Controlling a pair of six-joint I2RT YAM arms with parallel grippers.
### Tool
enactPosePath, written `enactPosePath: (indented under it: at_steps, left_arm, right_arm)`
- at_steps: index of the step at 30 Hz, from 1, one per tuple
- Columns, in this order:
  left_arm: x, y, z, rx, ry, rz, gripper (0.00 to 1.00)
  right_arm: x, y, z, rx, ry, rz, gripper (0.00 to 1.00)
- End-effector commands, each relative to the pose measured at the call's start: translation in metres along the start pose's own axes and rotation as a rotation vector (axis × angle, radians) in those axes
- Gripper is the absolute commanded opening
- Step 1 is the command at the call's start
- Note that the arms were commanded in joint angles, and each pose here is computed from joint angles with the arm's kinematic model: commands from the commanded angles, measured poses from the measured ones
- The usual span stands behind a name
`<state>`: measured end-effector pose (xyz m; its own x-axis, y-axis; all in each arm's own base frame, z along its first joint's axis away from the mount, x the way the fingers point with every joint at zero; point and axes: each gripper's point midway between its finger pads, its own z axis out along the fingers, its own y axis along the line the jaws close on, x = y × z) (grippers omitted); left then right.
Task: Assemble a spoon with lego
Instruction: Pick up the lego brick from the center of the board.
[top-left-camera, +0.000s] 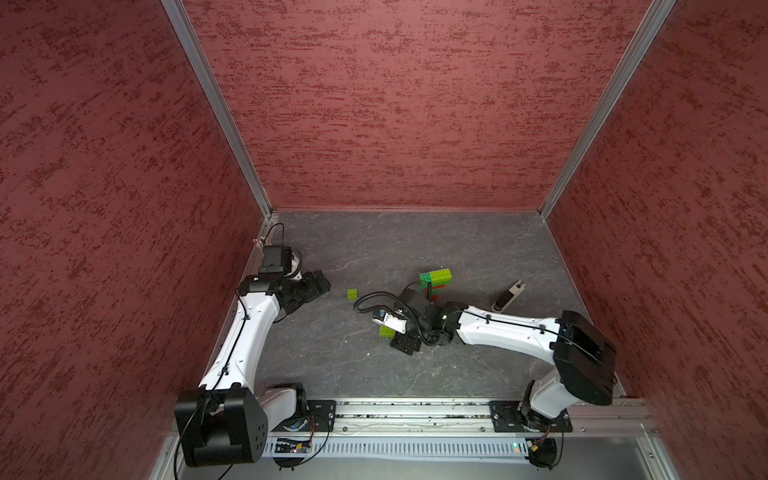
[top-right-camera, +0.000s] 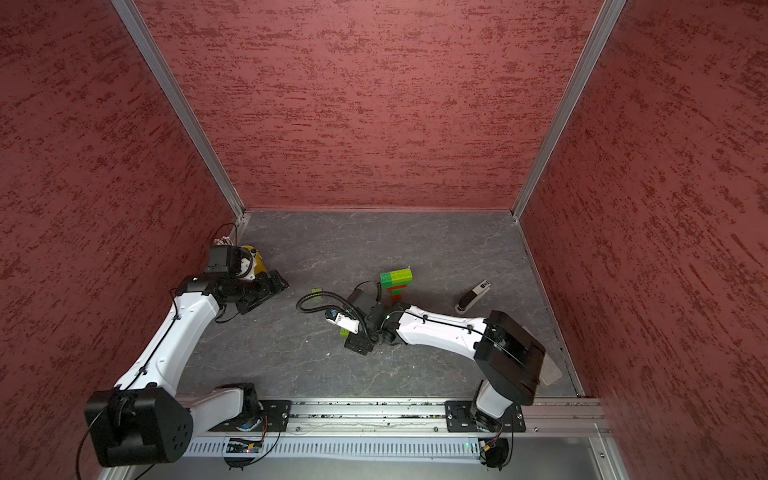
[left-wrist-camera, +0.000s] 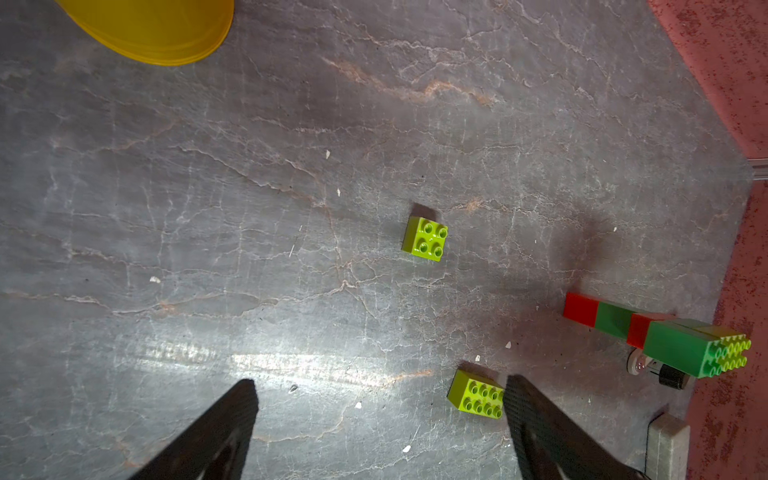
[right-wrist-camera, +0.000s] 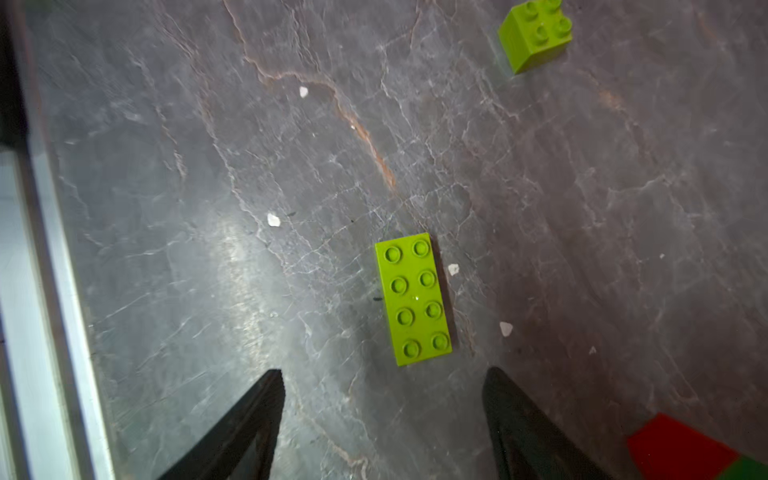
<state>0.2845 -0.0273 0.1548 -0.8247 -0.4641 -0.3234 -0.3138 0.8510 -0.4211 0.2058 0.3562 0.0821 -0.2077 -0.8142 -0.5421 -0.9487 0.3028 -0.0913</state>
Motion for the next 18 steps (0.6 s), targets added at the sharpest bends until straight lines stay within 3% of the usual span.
enactPosePath:
  at_steps: [1, 18]
  left_arm:
    - [-0.003, -0.003, 0.000, 0.039, -0.015, 0.034, 0.95]
    - [-0.002, 0.003, 0.016, 0.035, 0.011, 0.038, 0.93]
  right_arm:
    - [-0.023, -0.014, 0.011, 0.058, -0.036, -0.029, 0.74]
    - [0.000, -0.014, 0.052, 0.014, 0.096, -0.031, 0.51]
